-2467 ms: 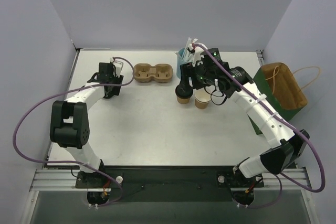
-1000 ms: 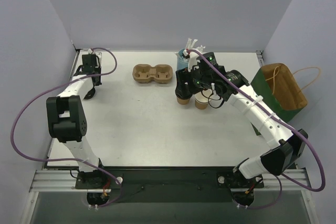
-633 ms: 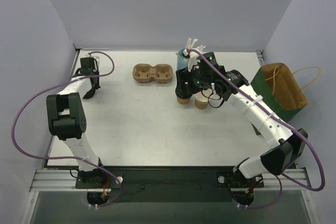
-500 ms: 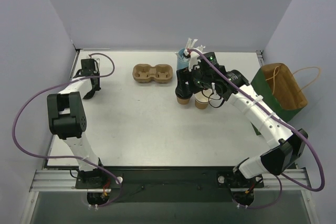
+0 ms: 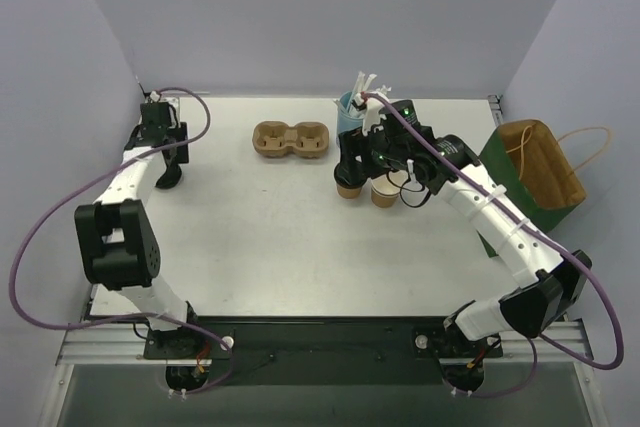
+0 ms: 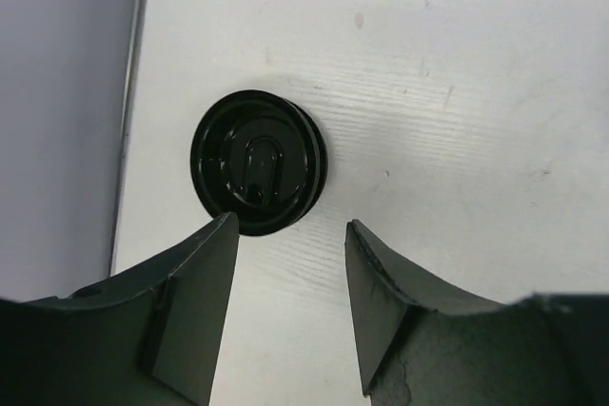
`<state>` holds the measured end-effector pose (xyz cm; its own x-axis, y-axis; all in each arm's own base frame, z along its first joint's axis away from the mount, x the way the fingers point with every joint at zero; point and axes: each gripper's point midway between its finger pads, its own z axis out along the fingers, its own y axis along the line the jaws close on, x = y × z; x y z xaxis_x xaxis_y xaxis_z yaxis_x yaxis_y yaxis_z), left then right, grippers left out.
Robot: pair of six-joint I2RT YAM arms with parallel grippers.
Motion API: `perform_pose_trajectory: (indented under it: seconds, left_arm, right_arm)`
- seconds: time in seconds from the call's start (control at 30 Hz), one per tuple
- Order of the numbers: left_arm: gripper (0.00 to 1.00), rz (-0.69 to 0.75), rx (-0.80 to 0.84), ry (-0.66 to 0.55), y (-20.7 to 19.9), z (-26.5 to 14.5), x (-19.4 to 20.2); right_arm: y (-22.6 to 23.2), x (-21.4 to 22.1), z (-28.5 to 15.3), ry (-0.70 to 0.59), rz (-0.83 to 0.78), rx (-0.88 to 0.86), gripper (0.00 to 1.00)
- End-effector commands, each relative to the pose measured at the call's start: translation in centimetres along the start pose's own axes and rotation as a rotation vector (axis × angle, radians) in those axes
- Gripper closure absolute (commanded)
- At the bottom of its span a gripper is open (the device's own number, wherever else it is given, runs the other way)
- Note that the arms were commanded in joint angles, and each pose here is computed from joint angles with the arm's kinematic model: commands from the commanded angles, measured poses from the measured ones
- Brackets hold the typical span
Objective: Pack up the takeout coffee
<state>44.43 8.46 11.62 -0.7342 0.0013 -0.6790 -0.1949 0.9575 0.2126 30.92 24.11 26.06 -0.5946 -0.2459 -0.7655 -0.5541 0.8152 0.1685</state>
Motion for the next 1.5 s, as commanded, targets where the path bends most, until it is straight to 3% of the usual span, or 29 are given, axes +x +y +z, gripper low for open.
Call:
perform_pose_trajectory:
  seconds: [0.0, 0.03, 0.2, 0.3, 0.47, 0.57, 0.73, 0.9, 1.2, 1.33, 1.47]
  left_arm:
    - [0.4, -0.116, 0.179, -0.191, -1.6, -9.0, -5.6]
    - [0.03, -0.132, 0.245, -0.209, -3.5, -10.4, -5.6]
    - [0.03, -0.049, 0.426, -0.275, -9.3, -17.4, -2.4]
    - [0.03, -0.003, 0.63, -0.294, -13.5, -21.5, -0.8]
    - [0.03, -0.013, 0.787, -0.358, -15.9, -25.9, 1.2]
    - [0.03, -0.13, 0.762, -0.297, -15.3, -25.2, 3.2]
    - [0.03, -0.202, 0.758, -0.145, -14.0, -22.9, 6.4]
    - [0.03, -0.233, 0.863, -0.183, -14.9, -23.5, 7.3]
    - [0.03, -0.209, 0.821, -0.218, -13.7, -23.3, 7.9]
    - [0.03, -0.206, 0.805, -0.228, -13.3, -23.4, 7.8]
    - [0.03, -0.205, 0.795, -0.247, -13.0, -23.6, 7.7]
  right_arm:
    - [-1.5, -1.6, -3.1, -0.094, 0.066, 0.099, 0.36]
    - [-2.6, -1.7, -3.9, -0.114, 0.077, 0.152, 0.36]
    - [-6.5, 0.6, -6.3, -0.083, 0.108, 0.333, 0.35]
    - [-8.7, 1.2, -9.4, -0.075, 0.13, 0.47, 0.35]
    - [-12.7, 2.1, -15.2, -0.084, 0.128, 0.729, 0.31]
    - [-15.8, 2.6, -18.0, -0.084, 0.144, 0.871, 0.3]
    - [-19.3, 3.0, -19.4, -0.052, 0.222, 0.911, 0.28]
    - [-21.9, 2.8, -20.0, -0.03, 0.276, 0.933, 0.28]
    - [-20.6, -1.4, -22.3, -0.178, 0.264, 0.833, 0.24]
    - [-22.7, -0.3, -23.9, -0.154, 0.299, 0.924, 0.19]
    - [-23.9, 1.6, -23.2, -0.112, 0.37, 0.885, 0.17]
